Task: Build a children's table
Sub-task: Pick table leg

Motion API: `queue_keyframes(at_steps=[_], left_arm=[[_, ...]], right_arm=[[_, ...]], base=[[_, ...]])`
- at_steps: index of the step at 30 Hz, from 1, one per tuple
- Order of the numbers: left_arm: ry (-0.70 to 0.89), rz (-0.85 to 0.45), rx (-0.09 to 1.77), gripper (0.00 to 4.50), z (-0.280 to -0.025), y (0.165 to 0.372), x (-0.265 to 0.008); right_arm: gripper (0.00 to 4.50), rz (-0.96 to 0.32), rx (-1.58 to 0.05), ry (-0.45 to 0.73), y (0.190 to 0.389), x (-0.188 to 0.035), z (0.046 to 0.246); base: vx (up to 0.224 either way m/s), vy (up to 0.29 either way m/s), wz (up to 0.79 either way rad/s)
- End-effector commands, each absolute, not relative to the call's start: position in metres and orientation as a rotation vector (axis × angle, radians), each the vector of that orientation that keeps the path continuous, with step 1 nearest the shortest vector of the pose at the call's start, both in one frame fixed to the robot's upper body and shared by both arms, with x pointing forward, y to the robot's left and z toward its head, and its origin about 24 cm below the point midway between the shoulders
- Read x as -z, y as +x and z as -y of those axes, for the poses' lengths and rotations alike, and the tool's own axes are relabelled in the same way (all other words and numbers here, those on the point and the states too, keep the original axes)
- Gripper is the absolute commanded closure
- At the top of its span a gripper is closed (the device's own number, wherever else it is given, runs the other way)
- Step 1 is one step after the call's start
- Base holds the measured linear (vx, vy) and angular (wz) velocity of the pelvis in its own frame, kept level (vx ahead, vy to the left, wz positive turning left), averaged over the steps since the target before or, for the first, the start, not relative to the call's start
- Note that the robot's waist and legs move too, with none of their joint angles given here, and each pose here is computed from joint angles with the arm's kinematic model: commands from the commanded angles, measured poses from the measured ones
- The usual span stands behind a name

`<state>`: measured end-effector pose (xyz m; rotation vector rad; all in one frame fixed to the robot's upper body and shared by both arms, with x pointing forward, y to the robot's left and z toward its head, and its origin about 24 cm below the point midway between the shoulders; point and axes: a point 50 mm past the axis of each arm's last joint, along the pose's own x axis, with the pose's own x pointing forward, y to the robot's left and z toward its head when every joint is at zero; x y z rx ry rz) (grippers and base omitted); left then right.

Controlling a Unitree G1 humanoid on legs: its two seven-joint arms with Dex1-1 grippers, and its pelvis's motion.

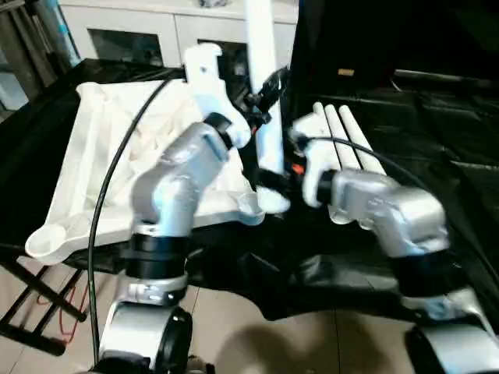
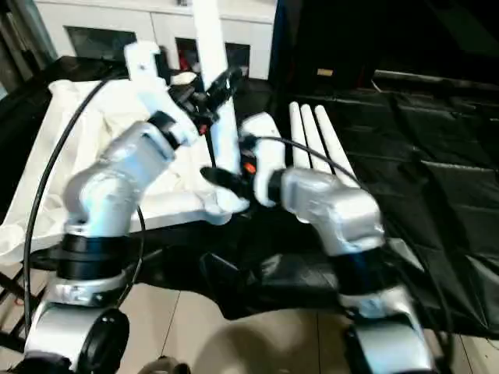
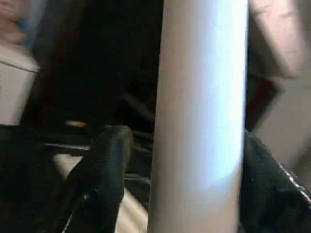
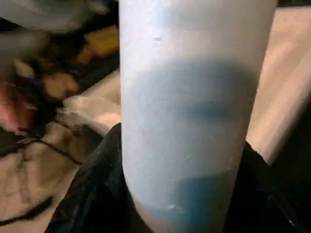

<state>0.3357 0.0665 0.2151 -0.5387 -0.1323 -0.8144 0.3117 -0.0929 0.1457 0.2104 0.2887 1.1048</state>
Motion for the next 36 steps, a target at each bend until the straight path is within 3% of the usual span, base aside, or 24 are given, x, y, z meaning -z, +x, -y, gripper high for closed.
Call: queue_keyframes(at_steps=[1,6,7,11,18,29,30,33,34,36], left_arm=[[-0.56,0.121,0.874,1.49,-0.066,0.333,-0.215],[-0.528,0.114,0.95,1.49,-0.064,0.327,-0.214],[-0.523,0.114,0.952,1.78,-0.063,0.326,-0.214],[-0.512,0.105,0.928,1.91,-0.063,0.329,-0.213],[-0.513,0.105,0.927,2.62,-0.065,0.33,-0.214],[-0.499,0.108,0.999,2.67,-0.066,0.326,-0.215],[-0.489,0.101,1.011,2.67,-0.066,0.325,-0.214],[-0.474,0.091,1.044,2.67,-0.066,0.324,-0.213],[-0.473,0.091,1.048,2.67,-0.066,0.324,-0.213],[-0.448,0.081,1.088,2.67,-0.066,0.322,-0.211]], right_arm=[[2.53,-0.202,-1.205,0.244,0.304,-0.163,0.094],[2.54,-0.196,-1.252,0.23,0.298,-0.166,0.101],[2.54,-0.196,-1.251,0.228,0.298,-0.166,0.101],[2.54,-0.194,-1.263,0.214,0.296,-0.167,0.101],[2.54,-0.188,-1.276,0.175,0.294,-0.168,0.096],[2.54,-0.19,-1.296,0.162,0.292,-0.169,0.094],[1.98,-0.189,-1.284,0.148,0.294,-0.169,0.094],[1.84,-0.2,-1.285,0.135,0.296,-0.169,0.096],[1.52,-0.202,-1.288,0.136,0.296,-0.169,0.097],[1.42,-0.215,-1.31,0.115,0.296,-0.17,0.102]], base=[[0.0,0.0,0.0],[0.0,0.0,0.0],[0.0,0.0,0.0],[0.0,0.0,0.0],[0.0,0.0,0.0],[0.0,0.0,0.0],[0.0,0.0,0.0],[0.0,0.0,0.0],[0.0,0.0,0.0],[0.0,0.0,0.0]])
